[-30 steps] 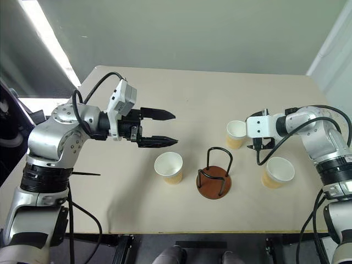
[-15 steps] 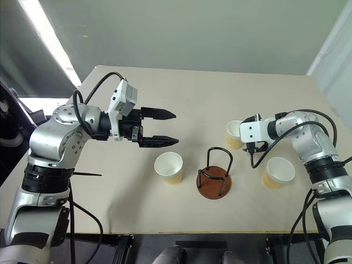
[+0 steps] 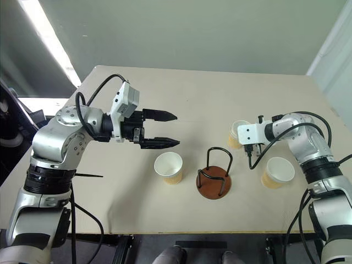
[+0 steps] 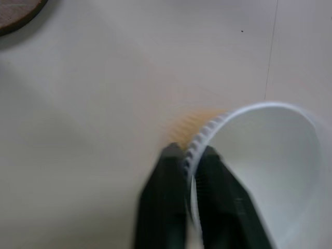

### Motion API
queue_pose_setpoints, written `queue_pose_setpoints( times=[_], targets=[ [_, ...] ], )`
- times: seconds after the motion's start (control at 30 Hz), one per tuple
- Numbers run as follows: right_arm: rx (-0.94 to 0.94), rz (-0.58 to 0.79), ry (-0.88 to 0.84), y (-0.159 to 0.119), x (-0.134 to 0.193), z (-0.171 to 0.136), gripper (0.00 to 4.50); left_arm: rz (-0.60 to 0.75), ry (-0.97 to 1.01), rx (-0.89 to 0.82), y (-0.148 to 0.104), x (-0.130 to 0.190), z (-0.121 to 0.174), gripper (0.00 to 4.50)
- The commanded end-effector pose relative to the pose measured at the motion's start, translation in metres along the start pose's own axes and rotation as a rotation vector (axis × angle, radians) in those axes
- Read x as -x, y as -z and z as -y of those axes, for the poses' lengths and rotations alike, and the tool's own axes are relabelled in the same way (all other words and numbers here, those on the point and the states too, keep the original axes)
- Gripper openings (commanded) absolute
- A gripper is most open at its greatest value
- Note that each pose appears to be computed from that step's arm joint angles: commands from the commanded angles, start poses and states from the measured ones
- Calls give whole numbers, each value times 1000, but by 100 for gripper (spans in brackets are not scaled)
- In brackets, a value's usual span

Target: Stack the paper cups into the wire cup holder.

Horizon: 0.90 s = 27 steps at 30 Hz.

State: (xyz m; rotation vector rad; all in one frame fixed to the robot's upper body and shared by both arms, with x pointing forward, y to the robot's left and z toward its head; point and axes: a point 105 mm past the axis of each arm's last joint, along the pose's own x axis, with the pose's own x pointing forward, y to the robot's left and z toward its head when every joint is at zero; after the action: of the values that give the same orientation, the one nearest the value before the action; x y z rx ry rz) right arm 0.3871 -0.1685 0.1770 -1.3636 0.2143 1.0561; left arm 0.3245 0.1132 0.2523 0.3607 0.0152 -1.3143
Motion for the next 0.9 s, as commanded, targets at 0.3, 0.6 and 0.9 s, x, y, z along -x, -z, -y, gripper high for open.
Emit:
queue_pose_setpoints(
  times=[0.3,0.6,0.9],
  targets=[
    [-46,76,6,-20,26,12,2,15,4,-51,-11,0,4,450],
    [-49,223,97,-78,89,38,2,13,7,-56,-10,-1,5,450],
    [-31,425,48,-152,135,20,2,18,20,-53,-9,-4,4,450]
  ],
)
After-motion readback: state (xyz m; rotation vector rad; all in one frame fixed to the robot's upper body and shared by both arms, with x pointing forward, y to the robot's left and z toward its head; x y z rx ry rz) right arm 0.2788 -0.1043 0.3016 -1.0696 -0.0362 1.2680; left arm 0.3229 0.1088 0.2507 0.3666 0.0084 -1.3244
